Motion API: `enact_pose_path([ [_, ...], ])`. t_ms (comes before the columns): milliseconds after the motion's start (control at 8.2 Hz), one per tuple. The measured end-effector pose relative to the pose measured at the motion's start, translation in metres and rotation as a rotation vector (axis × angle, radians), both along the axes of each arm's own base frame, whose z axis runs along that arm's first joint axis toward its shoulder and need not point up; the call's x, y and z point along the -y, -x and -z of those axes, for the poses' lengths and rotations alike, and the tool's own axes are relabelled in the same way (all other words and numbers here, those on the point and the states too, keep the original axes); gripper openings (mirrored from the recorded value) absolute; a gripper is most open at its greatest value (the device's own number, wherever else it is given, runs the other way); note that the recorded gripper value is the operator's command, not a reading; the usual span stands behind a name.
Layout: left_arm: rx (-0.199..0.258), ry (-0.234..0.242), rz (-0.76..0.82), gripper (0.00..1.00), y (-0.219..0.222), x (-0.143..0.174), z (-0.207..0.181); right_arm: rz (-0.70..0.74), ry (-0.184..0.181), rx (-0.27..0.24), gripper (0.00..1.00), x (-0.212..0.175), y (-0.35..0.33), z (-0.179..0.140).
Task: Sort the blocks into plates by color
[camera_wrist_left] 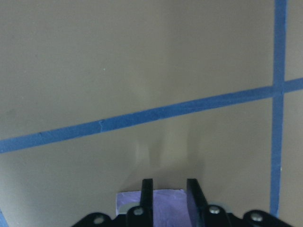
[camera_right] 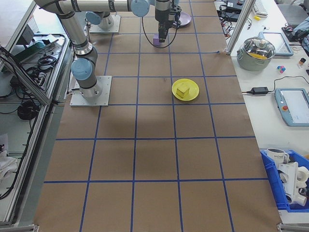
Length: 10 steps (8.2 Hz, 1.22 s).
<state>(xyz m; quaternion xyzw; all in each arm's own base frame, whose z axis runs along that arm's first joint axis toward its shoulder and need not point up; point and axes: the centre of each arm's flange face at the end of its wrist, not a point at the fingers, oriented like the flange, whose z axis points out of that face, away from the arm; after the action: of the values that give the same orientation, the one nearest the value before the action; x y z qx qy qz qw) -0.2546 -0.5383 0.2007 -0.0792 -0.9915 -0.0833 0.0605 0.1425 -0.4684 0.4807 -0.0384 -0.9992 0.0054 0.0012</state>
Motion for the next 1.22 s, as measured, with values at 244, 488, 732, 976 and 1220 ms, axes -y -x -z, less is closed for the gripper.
enact_pose_path([
  [244,0.0,0.008,0.009,1.0,-0.001,-0.001,-0.01,0.0,0.0,0.001,1.0,0.0,0.0,0.0],
  [488,0.007,-0.019,0.014,1.0,-0.003,-0.007,-0.008,0.0,0.0,0.003,1.0,0.0,0.0,0.0],
  [732,0.014,-0.051,0.017,1.0,-0.003,-0.01,0.003,0.0,0.001,0.006,1.0,0.0,-0.001,0.0],
  [976,0.022,-0.087,0.019,1.0,-0.003,-0.016,0.014,-0.001,0.008,0.009,1.0,0.002,-0.001,0.0],
  [1220,0.033,-0.126,0.02,0.99,-0.005,-0.024,0.018,0.0,0.013,0.009,1.0,0.002,-0.001,-0.001],
])
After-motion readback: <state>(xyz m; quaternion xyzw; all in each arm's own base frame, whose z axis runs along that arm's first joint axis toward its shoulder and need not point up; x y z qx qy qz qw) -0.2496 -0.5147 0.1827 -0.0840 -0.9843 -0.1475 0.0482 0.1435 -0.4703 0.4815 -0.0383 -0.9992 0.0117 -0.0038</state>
